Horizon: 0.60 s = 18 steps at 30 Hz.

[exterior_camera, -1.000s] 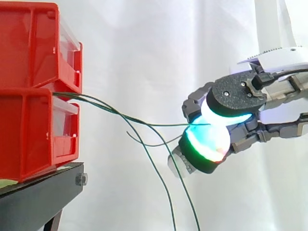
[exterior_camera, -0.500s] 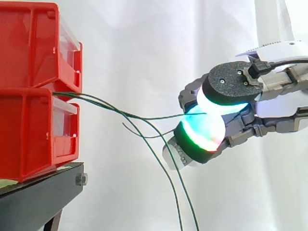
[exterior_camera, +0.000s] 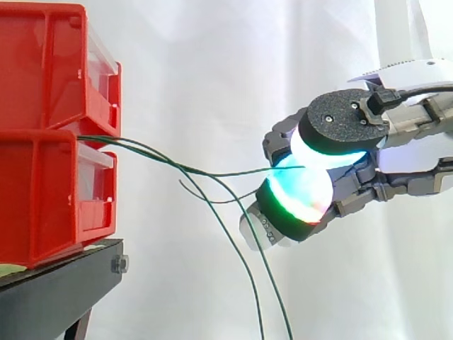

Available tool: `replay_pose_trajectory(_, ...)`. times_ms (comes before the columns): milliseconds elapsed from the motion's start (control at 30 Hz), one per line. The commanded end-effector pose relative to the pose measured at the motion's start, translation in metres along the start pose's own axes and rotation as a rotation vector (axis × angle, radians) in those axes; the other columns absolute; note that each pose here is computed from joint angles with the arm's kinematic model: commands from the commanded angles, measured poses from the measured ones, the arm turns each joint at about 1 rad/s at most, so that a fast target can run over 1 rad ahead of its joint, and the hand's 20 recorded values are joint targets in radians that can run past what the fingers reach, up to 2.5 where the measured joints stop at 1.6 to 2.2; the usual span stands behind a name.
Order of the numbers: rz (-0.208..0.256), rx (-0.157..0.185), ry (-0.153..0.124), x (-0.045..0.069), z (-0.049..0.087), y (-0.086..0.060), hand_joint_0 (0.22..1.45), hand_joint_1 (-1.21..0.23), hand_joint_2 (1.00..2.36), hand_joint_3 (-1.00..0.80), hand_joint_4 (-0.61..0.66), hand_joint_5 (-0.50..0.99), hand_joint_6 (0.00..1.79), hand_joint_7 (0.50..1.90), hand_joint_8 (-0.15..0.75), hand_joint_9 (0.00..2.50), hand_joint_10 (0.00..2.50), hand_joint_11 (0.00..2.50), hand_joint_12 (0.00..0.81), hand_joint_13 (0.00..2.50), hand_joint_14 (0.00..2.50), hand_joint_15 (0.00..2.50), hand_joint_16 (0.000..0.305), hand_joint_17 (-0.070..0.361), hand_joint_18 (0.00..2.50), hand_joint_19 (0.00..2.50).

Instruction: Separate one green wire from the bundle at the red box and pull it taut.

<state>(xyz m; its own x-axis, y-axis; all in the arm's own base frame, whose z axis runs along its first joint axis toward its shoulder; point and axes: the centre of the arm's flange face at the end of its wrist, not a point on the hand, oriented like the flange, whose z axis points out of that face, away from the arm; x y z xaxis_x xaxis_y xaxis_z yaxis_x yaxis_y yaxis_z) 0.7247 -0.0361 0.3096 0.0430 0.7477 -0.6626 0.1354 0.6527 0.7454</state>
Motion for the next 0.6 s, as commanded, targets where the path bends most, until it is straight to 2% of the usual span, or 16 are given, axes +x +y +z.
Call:
replay_pose_trajectory(0,0.0,0.0,0.0,0.0002,0.0,0.0001,0.6,-0.74,1.02,-0.11,-0.07,-0.15,0.87,1.11,0.252,0.55,0.01,0.2,0.352,0.4,0.01,0.2,0.05,0.112,0.34,0.25)
replay_pose_trajectory(567,0.0,0.0,0.0,0.0002,0.0,0.0001,0.6,-0.74,1.02,-0.11,-0.07,-0.15,0.87,1.12,0.255,0.57,0.01,0.22,0.35,0.41,0.01,0.2,0.05,0.112,0.34,0.24)
